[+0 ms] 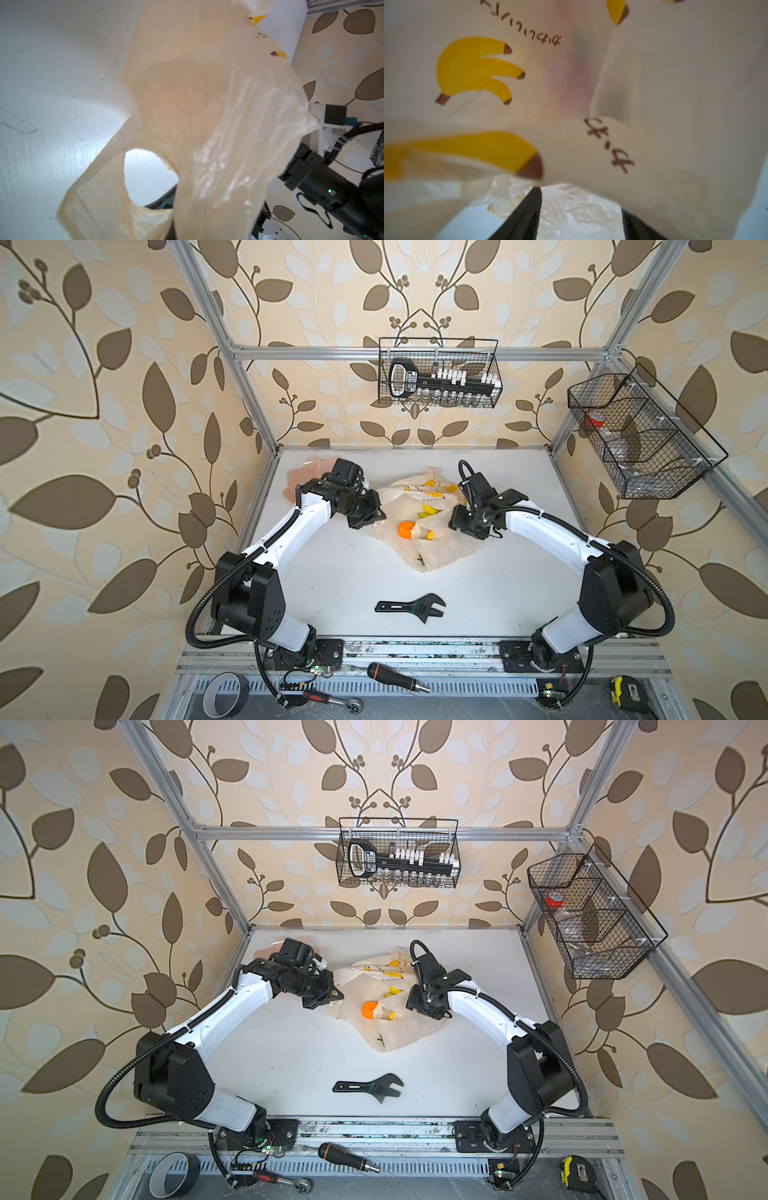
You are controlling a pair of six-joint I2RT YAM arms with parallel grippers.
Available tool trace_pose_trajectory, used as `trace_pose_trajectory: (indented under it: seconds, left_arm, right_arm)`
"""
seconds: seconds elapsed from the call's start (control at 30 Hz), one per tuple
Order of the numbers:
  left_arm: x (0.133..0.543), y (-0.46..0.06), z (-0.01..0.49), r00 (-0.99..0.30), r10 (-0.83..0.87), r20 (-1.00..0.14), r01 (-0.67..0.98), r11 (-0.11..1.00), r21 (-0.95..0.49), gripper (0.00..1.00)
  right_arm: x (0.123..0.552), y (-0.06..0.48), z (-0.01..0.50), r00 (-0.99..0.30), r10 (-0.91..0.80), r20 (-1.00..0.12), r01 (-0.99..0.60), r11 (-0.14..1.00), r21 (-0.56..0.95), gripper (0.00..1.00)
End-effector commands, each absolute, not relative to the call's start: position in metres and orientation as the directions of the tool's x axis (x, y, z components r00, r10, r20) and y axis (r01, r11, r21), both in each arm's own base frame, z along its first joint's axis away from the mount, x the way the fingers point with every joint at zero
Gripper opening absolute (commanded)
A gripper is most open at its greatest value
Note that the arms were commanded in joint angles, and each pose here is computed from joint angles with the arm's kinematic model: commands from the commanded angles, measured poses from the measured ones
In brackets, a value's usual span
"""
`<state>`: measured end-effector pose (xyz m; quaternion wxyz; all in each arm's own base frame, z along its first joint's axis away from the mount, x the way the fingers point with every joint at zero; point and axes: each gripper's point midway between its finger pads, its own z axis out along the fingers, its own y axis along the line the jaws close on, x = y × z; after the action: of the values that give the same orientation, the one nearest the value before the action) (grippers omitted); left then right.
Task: Place the fruits into the plastic bag
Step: Shake the plastic bag at the center of the table.
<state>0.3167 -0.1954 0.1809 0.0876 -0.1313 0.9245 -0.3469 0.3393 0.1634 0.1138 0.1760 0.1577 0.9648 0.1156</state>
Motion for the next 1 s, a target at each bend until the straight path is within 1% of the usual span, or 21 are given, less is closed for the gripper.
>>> trace_pose_trajectory:
  seconds: [0.0,0.1,0.2,0.27,0.33,0.4,0.47,0.53,0.63,0.73,0.8,0.87,0.97]
  left_arm:
    - [0.308,-0.200,0.183,-0.952,-0.298,-0.071,-0.171,0.710,-0.683,0.00]
    - [0.301,-0.203,0.175,-0.957,-0.284,-0.055,-0.173,0.716,-0.676,0.00]
    - [0.301,-0.210,0.178,-0.961,-0.273,-0.049,-0.161,0.693,-0.703,0.00]
    - [0.303,-0.220,0.184,-0.964,-0.261,-0.051,-0.139,0.659,-0.739,0.00]
    - [0.305,-0.229,0.186,-0.965,-0.262,-0.027,-0.146,0.615,-0.775,0.00]
    - [0.308,-0.235,0.185,-0.963,-0.268,-0.010,-0.155,0.589,-0.793,0.00]
    - [0.312,-0.238,0.183,-0.963,-0.271,-0.009,-0.156,0.581,-0.799,0.00]
    - [0.316,-0.241,0.180,-0.963,-0.270,-0.003,-0.159,0.575,-0.802,0.00]
    - [0.324,-0.244,0.179,-0.963,-0.271,-0.011,-0.153,0.578,-0.802,0.00]
    - [0.330,-0.245,0.179,-0.962,-0.272,-0.013,-0.153,0.579,-0.801,0.00]
    - [0.332,-0.245,0.176,-0.963,-0.270,-0.011,-0.154,0.583,-0.797,0.00]
    - [0.331,-0.244,0.173,-0.965,-0.263,-0.010,-0.154,0.593,-0.790,0.00]
    - [0.329,-0.240,0.168,-0.967,-0.255,-0.010,-0.153,0.612,-0.776,0.00]
  right_arm:
    - [0.375,0.164,0.130,-0.867,0.273,-0.417,0.179,0.951,0.252,0.61]
    - [0.398,0.160,0.118,-0.881,0.208,-0.424,0.136,0.971,0.194,0.61]
    - [0.418,0.168,0.107,-0.906,0.157,-0.393,0.079,0.975,0.209,0.61]
    - [0.429,0.181,0.117,-0.905,0.128,-0.406,0.021,0.965,0.260,0.60]
    - [0.430,0.189,0.144,-0.890,0.119,-0.440,-0.024,0.951,0.307,0.60]
    - [0.420,0.184,0.173,-0.872,0.126,-0.473,-0.035,0.948,0.317,0.63]
    - [0.402,0.177,0.200,-0.857,0.132,-0.498,-0.044,0.944,0.326,0.66]
    - [0.377,0.177,0.213,-0.864,0.124,-0.488,-0.070,0.931,0.359,0.68]
    - [0.335,0.193,0.224,-0.872,0.092,-0.481,-0.144,0.891,0.431,0.70]
    - [0.298,0.217,0.229,-0.888,0.069,-0.455,-0.192,0.843,0.503,0.70]
    - [0.285,0.234,0.232,-0.898,0.072,-0.435,-0.202,0.810,0.551,0.70]
    - [0.274,0.255,0.221,-0.918,0.052,-0.393,-0.208,0.780,0.590,0.70]
    - [0.269,0.274,0.201,-0.928,-0.015,-0.371,-0.229,0.809,0.541,0.69]
